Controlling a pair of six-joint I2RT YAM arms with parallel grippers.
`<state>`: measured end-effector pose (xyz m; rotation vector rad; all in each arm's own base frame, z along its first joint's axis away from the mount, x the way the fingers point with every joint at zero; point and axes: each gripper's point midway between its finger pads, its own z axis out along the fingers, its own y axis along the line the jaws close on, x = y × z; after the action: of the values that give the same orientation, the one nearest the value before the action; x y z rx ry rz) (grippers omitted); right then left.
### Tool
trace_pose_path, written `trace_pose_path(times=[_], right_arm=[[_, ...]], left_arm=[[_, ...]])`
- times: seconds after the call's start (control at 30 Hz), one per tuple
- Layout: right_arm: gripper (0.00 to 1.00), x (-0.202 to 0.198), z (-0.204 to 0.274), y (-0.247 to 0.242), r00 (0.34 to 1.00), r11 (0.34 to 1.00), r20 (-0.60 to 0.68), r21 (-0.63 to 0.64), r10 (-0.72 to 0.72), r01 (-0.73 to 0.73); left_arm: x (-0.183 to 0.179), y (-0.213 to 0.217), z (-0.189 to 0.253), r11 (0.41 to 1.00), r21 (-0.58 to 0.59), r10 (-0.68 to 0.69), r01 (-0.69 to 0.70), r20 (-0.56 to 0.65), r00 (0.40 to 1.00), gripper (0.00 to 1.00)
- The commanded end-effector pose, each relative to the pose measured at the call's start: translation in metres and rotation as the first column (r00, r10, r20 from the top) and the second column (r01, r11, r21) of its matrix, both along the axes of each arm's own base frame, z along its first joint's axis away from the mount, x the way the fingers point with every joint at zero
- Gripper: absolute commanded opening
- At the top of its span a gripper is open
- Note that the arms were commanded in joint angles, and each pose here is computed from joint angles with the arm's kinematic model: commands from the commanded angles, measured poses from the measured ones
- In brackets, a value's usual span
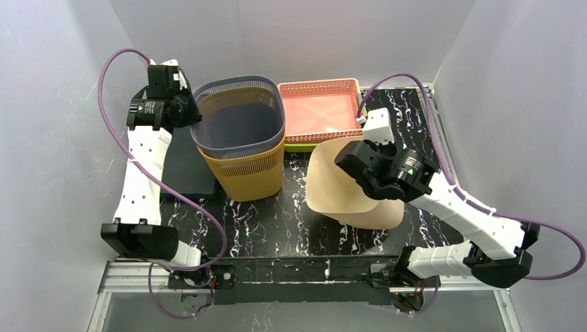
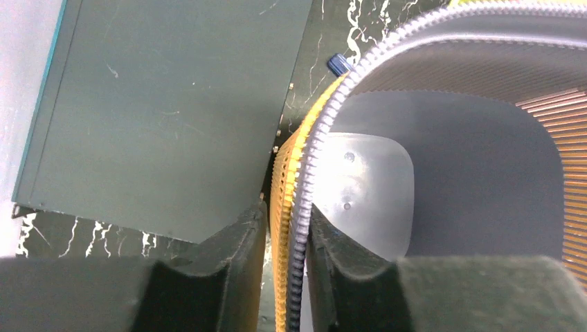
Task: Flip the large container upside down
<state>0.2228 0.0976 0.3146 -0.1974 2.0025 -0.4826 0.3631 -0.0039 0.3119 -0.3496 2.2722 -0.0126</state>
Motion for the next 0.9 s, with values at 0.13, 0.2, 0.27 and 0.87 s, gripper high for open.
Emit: trace_pose_path(times=[0.13, 0.2, 0.27, 0.87], right_arm=[[0.01, 0.011, 0.035, 0.013, 0.997, 0.994, -0.001, -0.083, 0.076, -0.076], [0.01, 0.014, 0.033, 0.016, 0.994, 0.983, -0.034, -0.153, 0.099, -0.103], [0.01, 0.015, 0.034, 0.017, 0.993, 0.972, -0.058, -0.207, 0.104, -0.114], [0.01, -0.001, -0.06, 0.087, 0.893, 0.947, -0.33, 0.006, 0.306, -0.322]], left_arm=[[0.001, -0.005, 0.029, 0.998, -0.042, -0.038, 0.042, 0.08, 0.996, 0.62], [-0.006, -0.003, 0.039, 0.998, -0.045, -0.027, 0.031, 0.09, 0.996, 0.71], [-0.013, -0.001, 0.052, 0.999, -0.046, -0.012, 0.017, 0.117, 0.993, 0.78], [-0.16, -0.102, 0.091, 0.774, -0.506, -0.229, 0.381, 0.337, 0.913, 0.83]])
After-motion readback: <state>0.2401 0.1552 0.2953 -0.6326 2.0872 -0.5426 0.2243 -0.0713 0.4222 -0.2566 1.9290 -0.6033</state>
